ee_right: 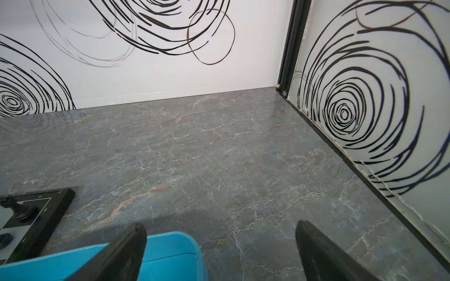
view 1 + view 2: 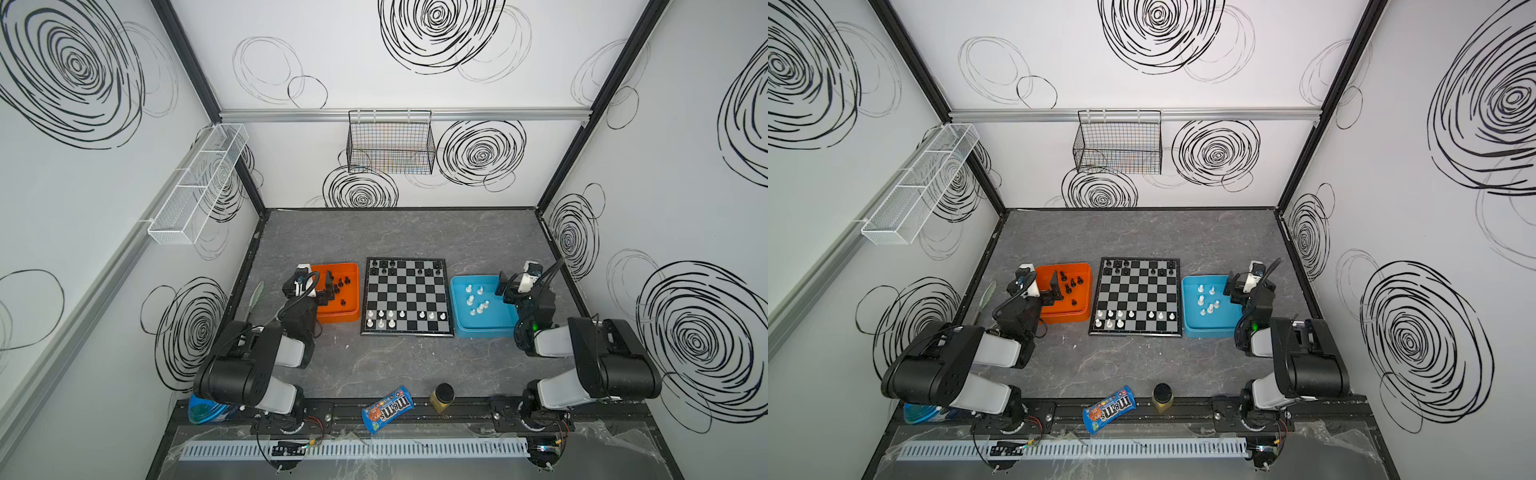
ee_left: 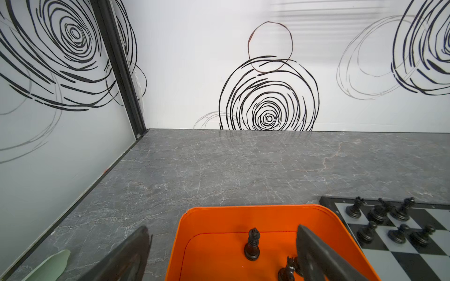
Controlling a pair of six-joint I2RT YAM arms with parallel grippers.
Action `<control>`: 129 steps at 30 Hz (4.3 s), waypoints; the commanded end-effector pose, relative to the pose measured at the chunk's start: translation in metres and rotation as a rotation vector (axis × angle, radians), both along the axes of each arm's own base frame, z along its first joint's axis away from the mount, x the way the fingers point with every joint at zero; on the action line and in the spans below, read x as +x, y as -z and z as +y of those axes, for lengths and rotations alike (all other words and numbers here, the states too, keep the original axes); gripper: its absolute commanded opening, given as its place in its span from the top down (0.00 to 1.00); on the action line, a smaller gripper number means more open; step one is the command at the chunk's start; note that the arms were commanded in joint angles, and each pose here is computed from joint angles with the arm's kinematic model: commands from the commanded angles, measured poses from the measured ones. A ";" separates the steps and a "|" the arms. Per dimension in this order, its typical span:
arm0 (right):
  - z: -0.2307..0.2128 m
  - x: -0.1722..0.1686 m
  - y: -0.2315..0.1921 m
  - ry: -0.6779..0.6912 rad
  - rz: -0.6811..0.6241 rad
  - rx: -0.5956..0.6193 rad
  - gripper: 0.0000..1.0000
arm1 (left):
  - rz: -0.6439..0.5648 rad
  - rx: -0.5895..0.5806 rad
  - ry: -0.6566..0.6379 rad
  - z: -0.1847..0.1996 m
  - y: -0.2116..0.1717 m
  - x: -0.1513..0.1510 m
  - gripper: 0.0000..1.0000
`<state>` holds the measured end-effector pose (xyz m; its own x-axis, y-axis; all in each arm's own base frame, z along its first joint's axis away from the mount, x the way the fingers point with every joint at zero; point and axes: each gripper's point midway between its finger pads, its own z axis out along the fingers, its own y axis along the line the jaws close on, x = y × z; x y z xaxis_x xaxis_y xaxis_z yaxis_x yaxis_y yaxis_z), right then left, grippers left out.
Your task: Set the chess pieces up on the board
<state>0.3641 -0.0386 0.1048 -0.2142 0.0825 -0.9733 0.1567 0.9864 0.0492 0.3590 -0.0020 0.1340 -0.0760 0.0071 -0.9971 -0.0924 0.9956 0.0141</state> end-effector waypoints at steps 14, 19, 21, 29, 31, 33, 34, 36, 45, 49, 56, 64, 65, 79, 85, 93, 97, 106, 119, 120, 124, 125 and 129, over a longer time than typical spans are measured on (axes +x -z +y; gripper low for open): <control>0.000 0.004 -0.014 0.006 -0.047 -0.005 0.00 | -0.066 -0.006 0.006 0.000 -0.018 0.005 0.04; 0.000 0.004 -0.014 0.005 -0.048 -0.006 0.00 | -0.066 -0.006 0.006 0.000 -0.017 0.005 0.04; 0.000 0.004 -0.014 0.005 -0.048 -0.005 0.00 | -0.066 -0.007 0.007 0.000 -0.018 0.005 0.04; 0.000 0.004 -0.014 0.007 -0.048 -0.006 0.00 | -0.067 -0.007 0.007 0.000 -0.018 0.005 0.04; 0.000 0.004 -0.015 0.007 -0.049 -0.006 0.00 | -0.067 -0.007 0.007 0.000 -0.018 0.005 0.04; 0.000 0.004 -0.014 0.006 -0.048 -0.005 0.00 | -0.067 -0.007 0.006 0.000 -0.018 0.005 0.04; 0.000 0.004 -0.014 0.006 -0.046 -0.006 0.00 | -0.067 -0.007 0.007 0.000 -0.018 0.005 0.04; 0.000 0.004 -0.014 0.006 -0.048 -0.005 0.00 | -0.068 -0.007 0.006 0.000 -0.018 0.005 0.04; 0.000 0.004 -0.014 0.005 -0.047 -0.005 0.00 | -0.058 -0.020 0.019 0.001 -0.016 0.007 0.04; -0.001 0.004 -0.015 0.005 -0.049 -0.005 0.00 | -0.060 -0.020 0.018 0.002 -0.017 0.006 0.04; 0.003 0.005 -0.018 -0.044 -0.044 0.004 0.00 | -0.040 -0.042 -0.043 0.013 -0.028 0.010 0.04; 0.005 0.019 -0.055 -0.073 -0.009 0.049 0.00 | 0.013 -0.088 -0.018 0.018 -0.082 0.025 0.04; 0.007 0.021 -0.065 -0.090 -0.004 0.043 0.00 | 0.028 -0.096 -0.006 0.018 -0.092 0.027 0.04; 0.045 0.005 -0.126 -0.129 0.028 0.288 0.00 | 0.108 -0.205 0.108 0.000 -0.179 0.003 0.04; 0.060 -0.011 -0.115 -0.132 0.148 0.256 0.00 | 0.202 -0.213 0.109 -0.005 -0.179 0.006 0.04; 0.063 -0.023 -0.090 -0.137 0.283 0.199 0.00 | 0.295 -0.264 0.216 -0.031 -0.159 0.008 0.04; 0.071 -0.025 -0.078 -0.165 0.349 0.156 0.00 | 0.334 -0.266 0.248 -0.043 -0.149 0.010 0.04; 0.095 -0.032 -0.051 -0.240 0.476 0.095 0.04 | 0.419 -0.132 0.285 -0.069 -0.130 0.021 0.04; 0.105 -0.031 -0.018 -0.272 0.593 0.045 0.08 | 0.473 -0.098 0.352 -0.111 -0.108 0.022 0.04; 0.105 -0.030 -0.018 -0.275 0.591 0.040 0.08 | 0.475 -0.100 0.356 -0.114 -0.107 0.021 0.04; 0.109 -0.025 -0.018 -0.288 0.595 0.044 0.09 | 0.494 -0.096 0.366 -0.119 -0.099 0.019 0.04; 0.110 -0.024 -0.018 -0.290 0.601 0.050 0.09 | 0.500 -0.092 0.369 -0.120 -0.096 0.019 0.04; 0.114 -0.022 -0.015 -0.297 0.616 0.052 0.09 | 0.514 -0.068 0.362 -0.119 -0.096 0.018 0.04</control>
